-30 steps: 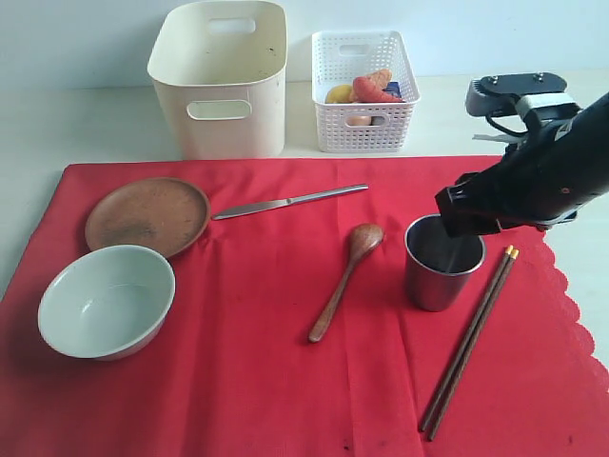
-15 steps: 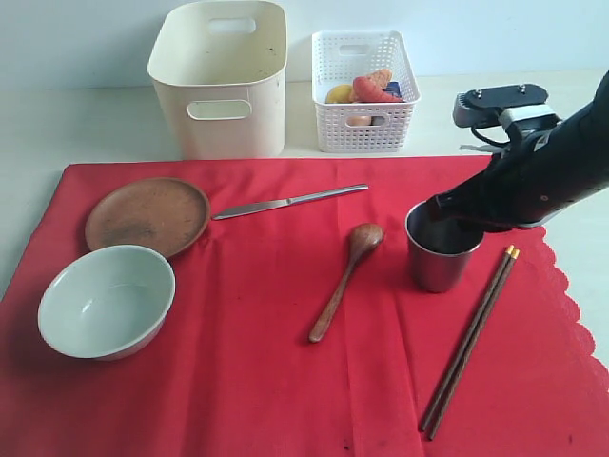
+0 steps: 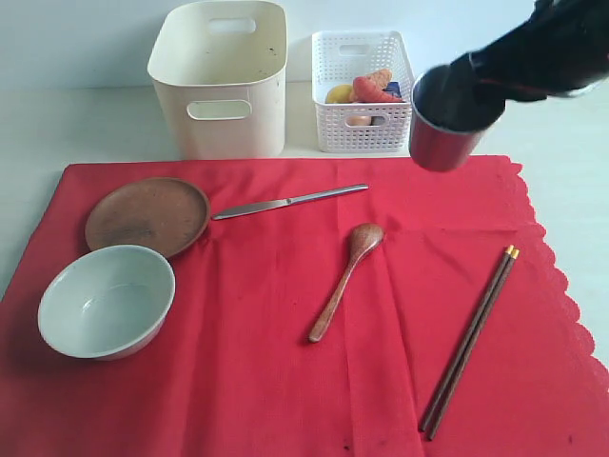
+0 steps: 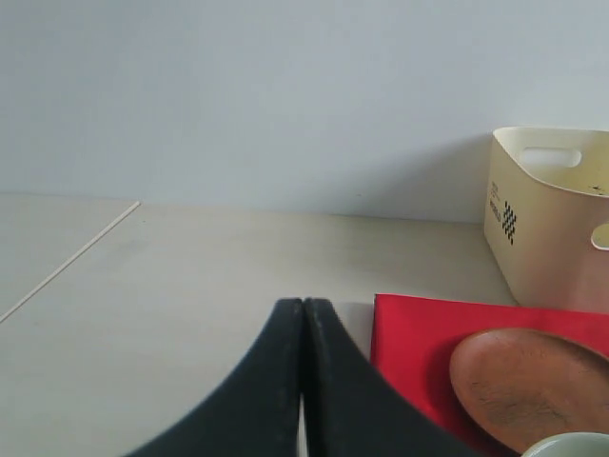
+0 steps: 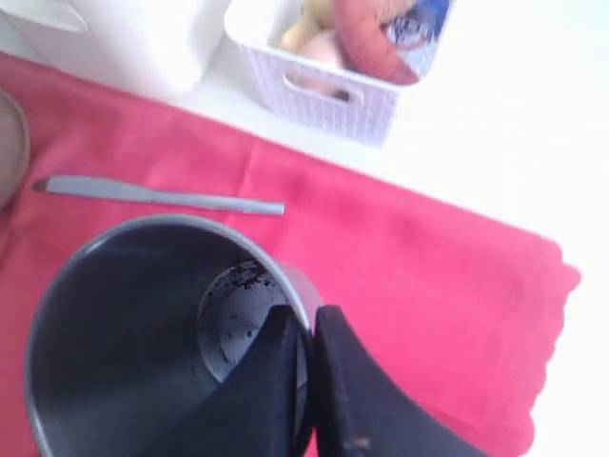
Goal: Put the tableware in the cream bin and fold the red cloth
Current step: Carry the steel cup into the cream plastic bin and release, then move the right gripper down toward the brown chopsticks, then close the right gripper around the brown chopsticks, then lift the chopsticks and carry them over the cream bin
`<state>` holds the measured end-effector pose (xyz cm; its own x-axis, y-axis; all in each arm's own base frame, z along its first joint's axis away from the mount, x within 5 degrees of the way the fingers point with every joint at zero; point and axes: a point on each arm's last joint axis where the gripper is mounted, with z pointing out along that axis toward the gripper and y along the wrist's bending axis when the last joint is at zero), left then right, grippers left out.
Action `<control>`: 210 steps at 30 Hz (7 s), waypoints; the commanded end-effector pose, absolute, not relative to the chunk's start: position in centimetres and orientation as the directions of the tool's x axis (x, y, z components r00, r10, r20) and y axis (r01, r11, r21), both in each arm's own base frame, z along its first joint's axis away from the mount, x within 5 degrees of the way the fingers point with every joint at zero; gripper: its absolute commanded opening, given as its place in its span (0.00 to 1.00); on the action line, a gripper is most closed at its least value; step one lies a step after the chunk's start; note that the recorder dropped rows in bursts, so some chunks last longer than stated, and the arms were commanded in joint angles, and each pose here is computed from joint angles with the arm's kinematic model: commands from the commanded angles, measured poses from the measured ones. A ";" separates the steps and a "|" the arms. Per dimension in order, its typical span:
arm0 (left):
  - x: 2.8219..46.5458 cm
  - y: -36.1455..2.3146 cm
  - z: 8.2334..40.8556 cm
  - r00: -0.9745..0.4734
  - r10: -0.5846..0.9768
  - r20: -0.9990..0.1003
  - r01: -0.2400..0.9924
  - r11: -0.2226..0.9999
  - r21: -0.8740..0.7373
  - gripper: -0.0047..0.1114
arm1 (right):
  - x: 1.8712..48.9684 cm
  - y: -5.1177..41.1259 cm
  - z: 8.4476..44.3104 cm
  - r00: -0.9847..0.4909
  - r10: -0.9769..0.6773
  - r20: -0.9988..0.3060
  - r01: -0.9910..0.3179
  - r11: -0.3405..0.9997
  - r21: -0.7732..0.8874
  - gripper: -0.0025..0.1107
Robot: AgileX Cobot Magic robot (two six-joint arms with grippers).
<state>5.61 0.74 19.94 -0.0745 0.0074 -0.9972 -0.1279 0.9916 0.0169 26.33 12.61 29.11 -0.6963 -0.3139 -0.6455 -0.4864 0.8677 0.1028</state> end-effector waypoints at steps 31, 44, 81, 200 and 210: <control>5.6 0.7 19.9 -0.067 -0.005 -0.998 -0.130 0.991 0.004 0.05 | 40.3 22.9 27.6 -0.386 0.009 -0.922 -0.795 0.505 0.337 0.02; 5.6 0.7 19.9 -0.067 -0.005 -0.998 -0.130 0.991 0.004 0.05 | 43.9 26.9 21.1 -0.422 -0.040 -0.906 -0.800 0.487 0.351 0.02; 5.6 0.7 19.9 -0.067 -0.005 -0.998 -0.130 0.991 0.004 0.05 | 39.2 29.2 30.7 -0.262 -0.260 -0.929 -0.805 0.590 0.062 0.50; 5.6 0.7 19.9 -0.067 -0.005 -0.998 -0.130 0.991 0.004 0.05 | 19.7 18.1 10.7 0.338 -0.906 0.254 -0.940 -0.339 0.043 0.49; 5.6 0.7 19.9 -0.067 -0.005 -0.998 -0.130 0.991 0.004 0.05 | 20.0 18.2 10.7 0.356 -0.899 0.255 -0.932 -0.363 0.020 0.21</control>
